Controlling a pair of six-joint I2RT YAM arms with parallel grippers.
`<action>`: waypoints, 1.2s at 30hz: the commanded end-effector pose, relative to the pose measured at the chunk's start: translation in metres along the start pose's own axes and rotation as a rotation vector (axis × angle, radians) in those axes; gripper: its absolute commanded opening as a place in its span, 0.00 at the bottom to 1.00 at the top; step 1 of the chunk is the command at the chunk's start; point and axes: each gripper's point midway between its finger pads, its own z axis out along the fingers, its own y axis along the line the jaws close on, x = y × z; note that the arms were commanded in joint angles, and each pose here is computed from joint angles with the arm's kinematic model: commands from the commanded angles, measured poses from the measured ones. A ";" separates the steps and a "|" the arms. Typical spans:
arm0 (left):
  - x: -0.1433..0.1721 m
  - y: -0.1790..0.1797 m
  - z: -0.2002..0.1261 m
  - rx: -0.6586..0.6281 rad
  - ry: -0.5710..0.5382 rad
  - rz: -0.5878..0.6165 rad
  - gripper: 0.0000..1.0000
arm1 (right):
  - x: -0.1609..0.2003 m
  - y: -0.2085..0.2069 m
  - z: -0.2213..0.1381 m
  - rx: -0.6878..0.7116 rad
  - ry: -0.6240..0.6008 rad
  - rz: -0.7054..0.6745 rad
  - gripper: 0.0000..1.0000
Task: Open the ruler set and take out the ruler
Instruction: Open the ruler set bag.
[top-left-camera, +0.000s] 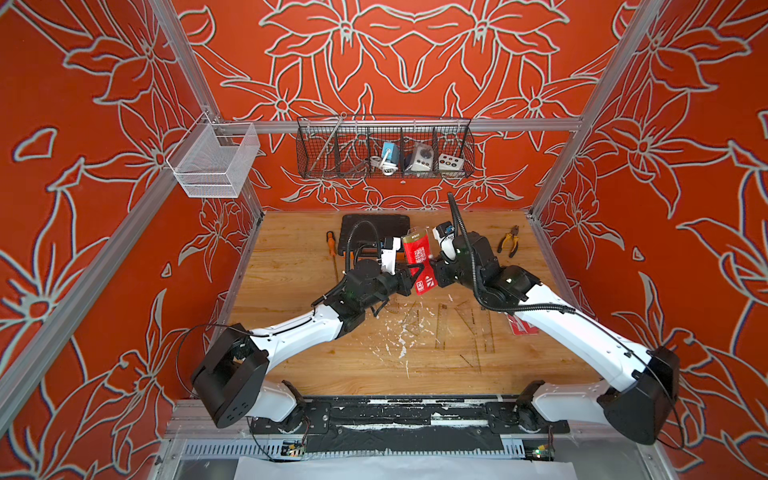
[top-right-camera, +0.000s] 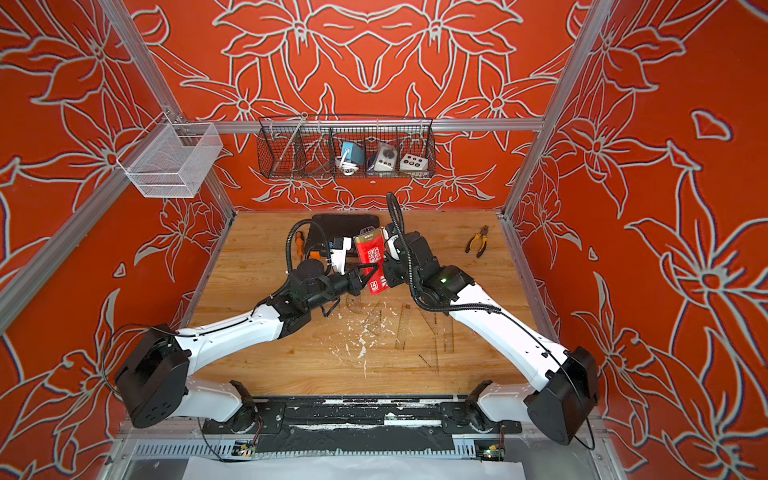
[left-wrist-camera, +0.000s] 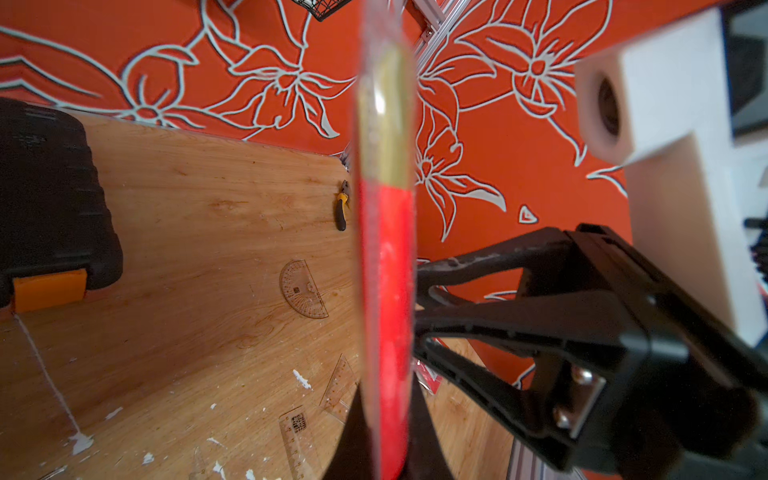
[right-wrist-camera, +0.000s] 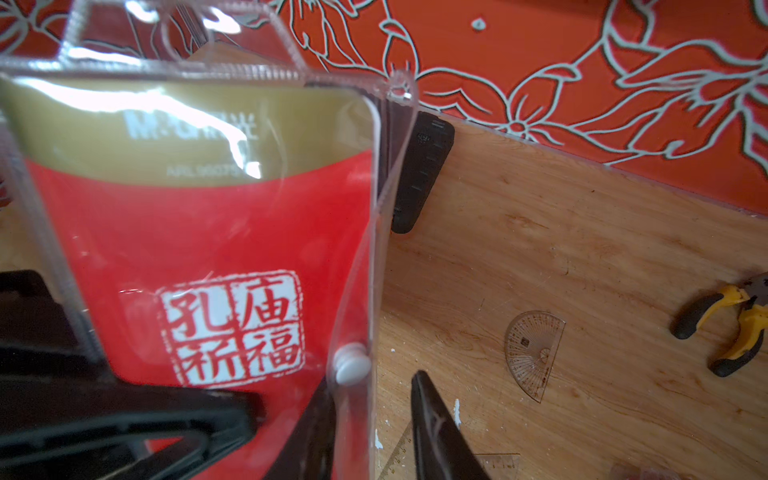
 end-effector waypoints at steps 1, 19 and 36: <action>-0.012 -0.030 0.002 0.093 -0.022 0.038 0.00 | -0.018 0.000 0.000 0.030 -0.050 -0.016 0.33; -0.008 -0.032 -0.002 0.097 -0.021 0.049 0.00 | -0.012 -0.024 0.004 0.172 -0.024 -0.029 0.00; 0.000 -0.020 -0.008 0.049 -0.011 0.056 0.00 | -0.008 -0.065 -0.015 0.379 -0.004 -0.036 0.00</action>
